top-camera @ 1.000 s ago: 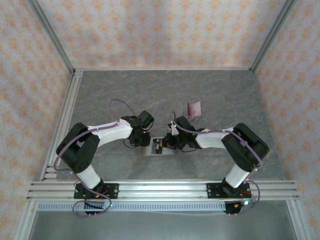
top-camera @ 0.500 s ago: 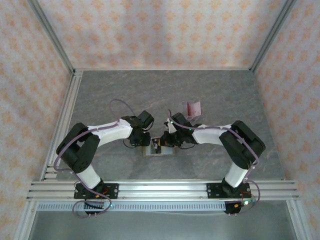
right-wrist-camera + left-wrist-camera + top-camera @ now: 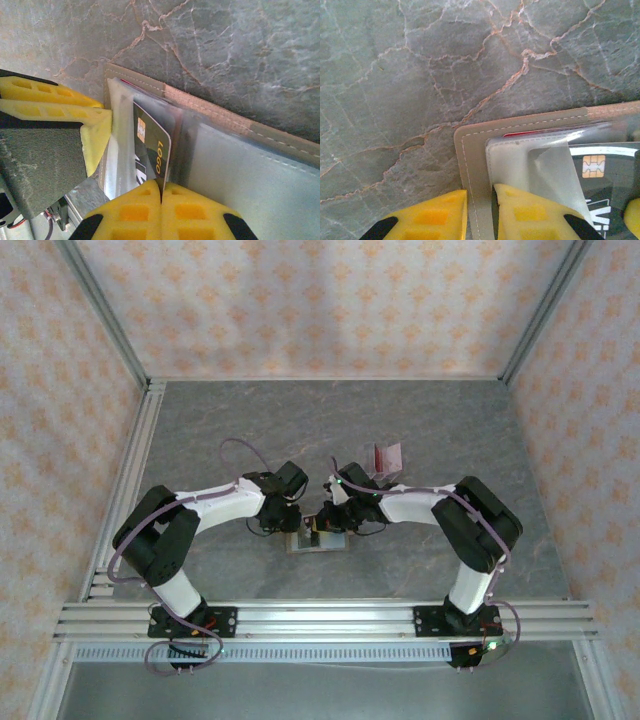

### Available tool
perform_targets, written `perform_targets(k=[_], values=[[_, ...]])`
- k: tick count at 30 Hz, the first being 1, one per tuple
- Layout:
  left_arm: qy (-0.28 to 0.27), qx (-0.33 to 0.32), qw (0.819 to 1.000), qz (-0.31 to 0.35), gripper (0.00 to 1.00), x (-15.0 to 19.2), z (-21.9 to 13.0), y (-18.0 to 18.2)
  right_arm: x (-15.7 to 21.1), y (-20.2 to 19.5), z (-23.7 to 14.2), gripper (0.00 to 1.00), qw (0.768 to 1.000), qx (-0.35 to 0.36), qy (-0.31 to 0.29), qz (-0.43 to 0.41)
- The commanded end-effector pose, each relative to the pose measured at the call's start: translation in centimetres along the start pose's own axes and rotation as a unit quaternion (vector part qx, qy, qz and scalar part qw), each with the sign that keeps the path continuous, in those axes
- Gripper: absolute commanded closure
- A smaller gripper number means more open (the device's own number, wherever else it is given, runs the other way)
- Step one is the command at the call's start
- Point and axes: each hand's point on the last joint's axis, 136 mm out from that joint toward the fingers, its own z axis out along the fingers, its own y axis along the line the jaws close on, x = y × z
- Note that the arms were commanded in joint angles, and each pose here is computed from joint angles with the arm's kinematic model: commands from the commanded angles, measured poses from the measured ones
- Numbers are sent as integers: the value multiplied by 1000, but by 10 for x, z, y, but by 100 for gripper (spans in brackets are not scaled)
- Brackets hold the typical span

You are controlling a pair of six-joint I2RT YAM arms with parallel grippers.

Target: Put the credit cards into the card holder

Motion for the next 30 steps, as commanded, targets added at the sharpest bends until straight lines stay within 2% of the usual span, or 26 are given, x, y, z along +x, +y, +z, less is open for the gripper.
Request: perform_targets(k=[1, 14, 20, 21, 25, 30], values=[[29, -40, 999, 6, 79, 18, 18, 16, 13, -4, 6, 100, 999, 13, 32, 4], [26, -34, 999, 5, 79, 19, 17, 15, -1, 9, 19, 100, 1000, -2, -7, 13], [25, -35, 999, 5, 79, 19, 17, 16, -5, 7, 17, 100, 1000, 17, -24, 8], [24, -36, 999, 4, 79, 19, 17, 16, -5, 5, 12, 98, 999, 30, -29, 2], [25, -39, 999, 4, 79, 22, 19, 19, -12, -2, -19, 76, 993, 95, -64, -21], [27, -37, 999, 3, 79, 23, 22, 20, -19, -2, -47, 67, 984, 147, -86, -47]])
